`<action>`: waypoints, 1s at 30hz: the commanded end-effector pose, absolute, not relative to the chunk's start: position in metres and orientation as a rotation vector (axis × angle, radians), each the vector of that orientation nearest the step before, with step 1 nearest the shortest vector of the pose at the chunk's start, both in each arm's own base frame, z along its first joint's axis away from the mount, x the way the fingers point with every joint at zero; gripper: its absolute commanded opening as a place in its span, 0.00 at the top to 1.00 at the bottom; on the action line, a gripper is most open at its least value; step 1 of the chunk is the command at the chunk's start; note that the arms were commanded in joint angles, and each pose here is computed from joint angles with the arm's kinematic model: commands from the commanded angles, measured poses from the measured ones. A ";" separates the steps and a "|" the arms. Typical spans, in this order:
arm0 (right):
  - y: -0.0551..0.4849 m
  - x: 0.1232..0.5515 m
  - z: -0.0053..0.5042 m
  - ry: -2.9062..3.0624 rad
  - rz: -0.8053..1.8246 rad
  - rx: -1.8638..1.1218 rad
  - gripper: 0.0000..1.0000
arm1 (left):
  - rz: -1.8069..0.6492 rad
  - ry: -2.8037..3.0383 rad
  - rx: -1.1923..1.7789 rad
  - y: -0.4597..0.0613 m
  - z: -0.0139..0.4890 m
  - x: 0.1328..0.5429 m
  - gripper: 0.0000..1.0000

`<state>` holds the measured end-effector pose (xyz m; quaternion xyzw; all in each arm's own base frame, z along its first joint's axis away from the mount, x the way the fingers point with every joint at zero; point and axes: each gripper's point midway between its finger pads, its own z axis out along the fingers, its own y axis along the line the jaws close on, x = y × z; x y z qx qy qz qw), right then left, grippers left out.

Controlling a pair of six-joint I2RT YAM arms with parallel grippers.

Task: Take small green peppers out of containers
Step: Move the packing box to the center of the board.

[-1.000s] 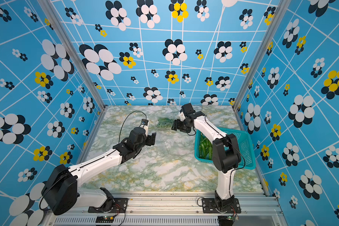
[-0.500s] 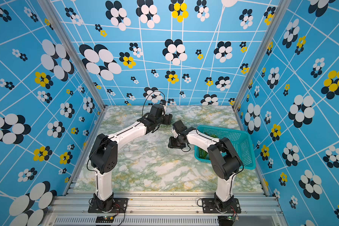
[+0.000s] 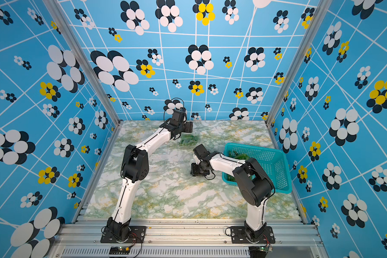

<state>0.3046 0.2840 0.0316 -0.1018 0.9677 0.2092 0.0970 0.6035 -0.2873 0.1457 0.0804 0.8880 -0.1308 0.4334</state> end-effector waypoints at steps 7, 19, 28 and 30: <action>0.241 0.300 0.013 2.920 0.177 -0.232 0.61 | -0.365 2.359 0.203 -0.301 0.092 0.607 0.19; 0.190 0.327 0.030 2.839 -0.284 -0.078 0.60 | -0.396 2.461 0.269 -0.304 0.065 0.586 0.20; 0.176 0.373 0.048 2.737 -0.454 0.004 0.60 | -0.427 2.472 0.268 -0.293 0.060 0.569 0.21; 0.171 0.389 0.052 2.722 -0.487 0.003 0.61 | -0.419 2.484 0.261 -0.286 0.058 0.566 0.22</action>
